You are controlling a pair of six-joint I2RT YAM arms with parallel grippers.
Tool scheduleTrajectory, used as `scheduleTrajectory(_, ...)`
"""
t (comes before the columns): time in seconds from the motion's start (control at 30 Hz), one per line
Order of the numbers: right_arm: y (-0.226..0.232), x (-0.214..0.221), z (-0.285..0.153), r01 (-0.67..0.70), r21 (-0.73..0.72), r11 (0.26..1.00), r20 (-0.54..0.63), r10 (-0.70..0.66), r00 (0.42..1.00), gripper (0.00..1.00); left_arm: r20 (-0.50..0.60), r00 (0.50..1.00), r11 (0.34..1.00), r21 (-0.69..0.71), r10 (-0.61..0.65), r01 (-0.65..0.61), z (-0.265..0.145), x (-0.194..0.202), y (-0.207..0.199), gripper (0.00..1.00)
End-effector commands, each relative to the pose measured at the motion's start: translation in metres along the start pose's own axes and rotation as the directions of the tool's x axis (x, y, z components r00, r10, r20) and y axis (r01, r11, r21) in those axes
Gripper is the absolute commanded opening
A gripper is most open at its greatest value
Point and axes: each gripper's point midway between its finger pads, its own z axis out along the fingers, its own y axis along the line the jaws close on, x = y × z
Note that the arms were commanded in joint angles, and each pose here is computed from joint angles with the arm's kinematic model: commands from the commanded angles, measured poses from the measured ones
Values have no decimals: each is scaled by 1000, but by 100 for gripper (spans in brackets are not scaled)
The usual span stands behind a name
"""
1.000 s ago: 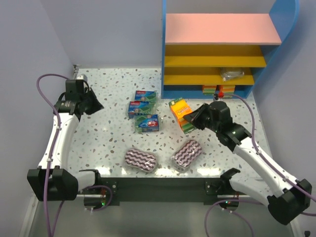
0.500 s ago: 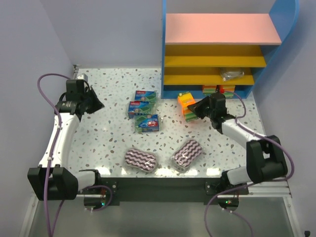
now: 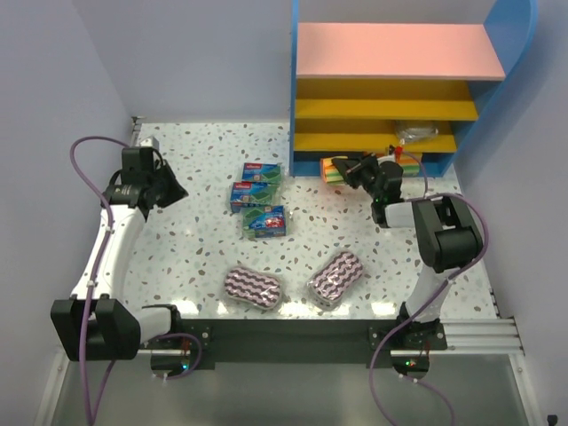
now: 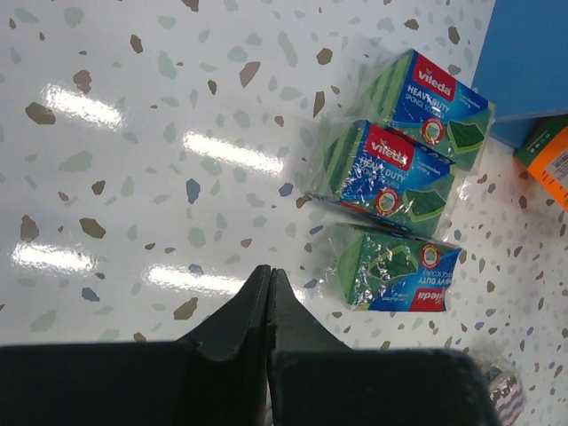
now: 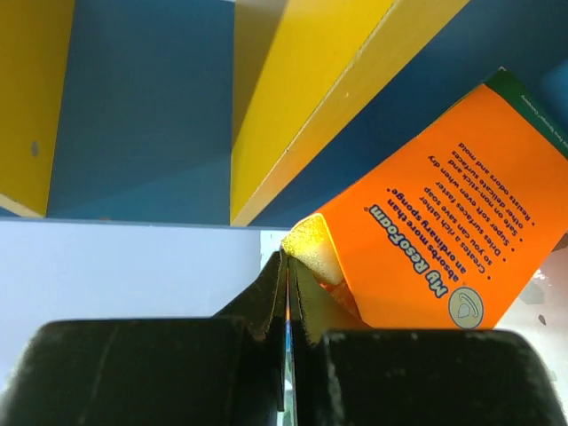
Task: Place and organize the cleaning sponges onto the shelf
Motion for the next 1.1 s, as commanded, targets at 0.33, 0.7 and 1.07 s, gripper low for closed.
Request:
scheduleTrajectory(0.33,24,2,-39,65,33,997,-55,-63,997,0,37,997,997,51,-64,62,0,4,-6,1)
scheduleTrajectory(0.7,-21,-16,12,52,85,995,16,-53,998,0,9,998,996,75,-58,58,6,10,-9,0)
scheduleTrajectory(1.07,-50,-42,50,-55,179,982,135,31,990,0,13,998,997,56,-58,57,-2,21,-1,0)
